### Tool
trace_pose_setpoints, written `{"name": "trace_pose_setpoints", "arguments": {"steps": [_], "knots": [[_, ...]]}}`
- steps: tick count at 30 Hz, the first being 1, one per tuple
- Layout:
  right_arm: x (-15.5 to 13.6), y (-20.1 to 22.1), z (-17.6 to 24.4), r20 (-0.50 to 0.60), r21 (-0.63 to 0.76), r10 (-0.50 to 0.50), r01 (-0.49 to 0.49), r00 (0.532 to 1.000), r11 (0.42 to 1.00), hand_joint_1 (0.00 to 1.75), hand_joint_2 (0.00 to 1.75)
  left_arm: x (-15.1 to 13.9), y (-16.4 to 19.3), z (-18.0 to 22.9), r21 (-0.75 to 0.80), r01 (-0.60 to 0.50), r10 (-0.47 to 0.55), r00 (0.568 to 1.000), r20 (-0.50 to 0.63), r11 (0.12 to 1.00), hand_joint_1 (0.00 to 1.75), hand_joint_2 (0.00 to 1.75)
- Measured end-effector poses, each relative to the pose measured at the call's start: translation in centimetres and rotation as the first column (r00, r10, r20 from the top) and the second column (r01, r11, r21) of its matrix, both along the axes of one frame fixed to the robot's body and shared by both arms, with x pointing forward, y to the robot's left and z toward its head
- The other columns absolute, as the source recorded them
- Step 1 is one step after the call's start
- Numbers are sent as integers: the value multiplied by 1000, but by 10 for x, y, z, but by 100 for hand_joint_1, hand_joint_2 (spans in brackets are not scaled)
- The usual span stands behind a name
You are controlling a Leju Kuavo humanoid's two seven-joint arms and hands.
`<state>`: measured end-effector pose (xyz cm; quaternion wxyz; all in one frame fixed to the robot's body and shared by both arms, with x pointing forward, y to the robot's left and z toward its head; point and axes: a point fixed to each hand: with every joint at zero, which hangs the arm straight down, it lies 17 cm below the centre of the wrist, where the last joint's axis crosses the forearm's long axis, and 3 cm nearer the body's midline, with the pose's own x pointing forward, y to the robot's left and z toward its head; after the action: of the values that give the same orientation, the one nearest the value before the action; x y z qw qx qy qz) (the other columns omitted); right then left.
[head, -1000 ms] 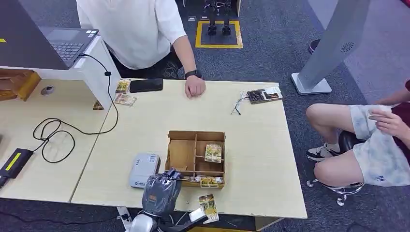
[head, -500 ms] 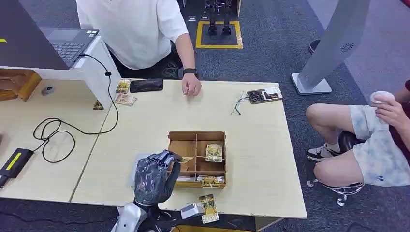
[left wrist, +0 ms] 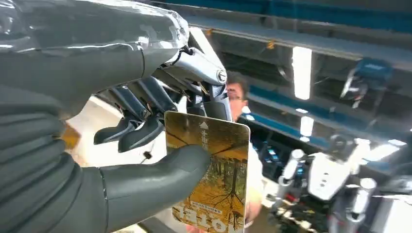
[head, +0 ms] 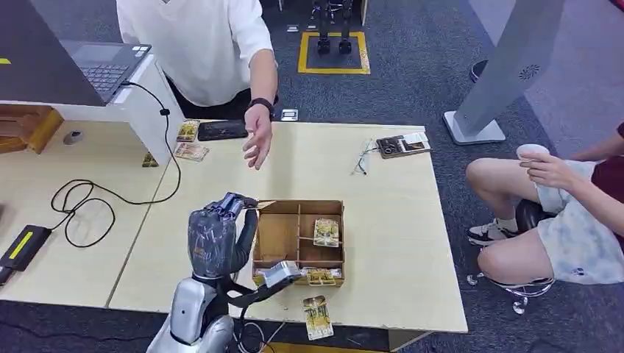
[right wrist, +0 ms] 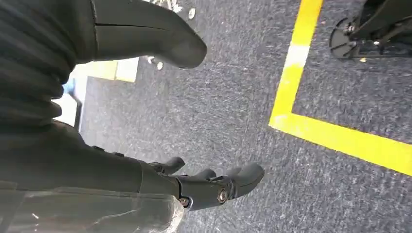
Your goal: Pass the card to the sensor for recognition and then transmit it.
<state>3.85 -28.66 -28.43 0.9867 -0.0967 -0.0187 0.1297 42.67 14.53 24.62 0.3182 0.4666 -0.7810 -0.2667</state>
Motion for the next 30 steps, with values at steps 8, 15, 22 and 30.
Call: {"name": "trace_pose_setpoints", "arguments": {"steps": [8,15,22,30], "knots": [[5,0,0,6,-4,35,-35,999,999,0,175,44,28,-16,-41,-93,89,992,-87,995,175,175],[8,1,1,9,-9,66,-66,998,998,0,175,69,45,-23,-44,-158,151,979,-134,986,175,175],[9,0,1,9,-14,80,-80,997,997,0,175,83,57,-27,-51,-197,186,969,-163,979,175,175],[9,1,1,3,-15,82,-82,997,997,0,175,93,61,-63,-195,-201,139,946,-291,960,152,175]]}}
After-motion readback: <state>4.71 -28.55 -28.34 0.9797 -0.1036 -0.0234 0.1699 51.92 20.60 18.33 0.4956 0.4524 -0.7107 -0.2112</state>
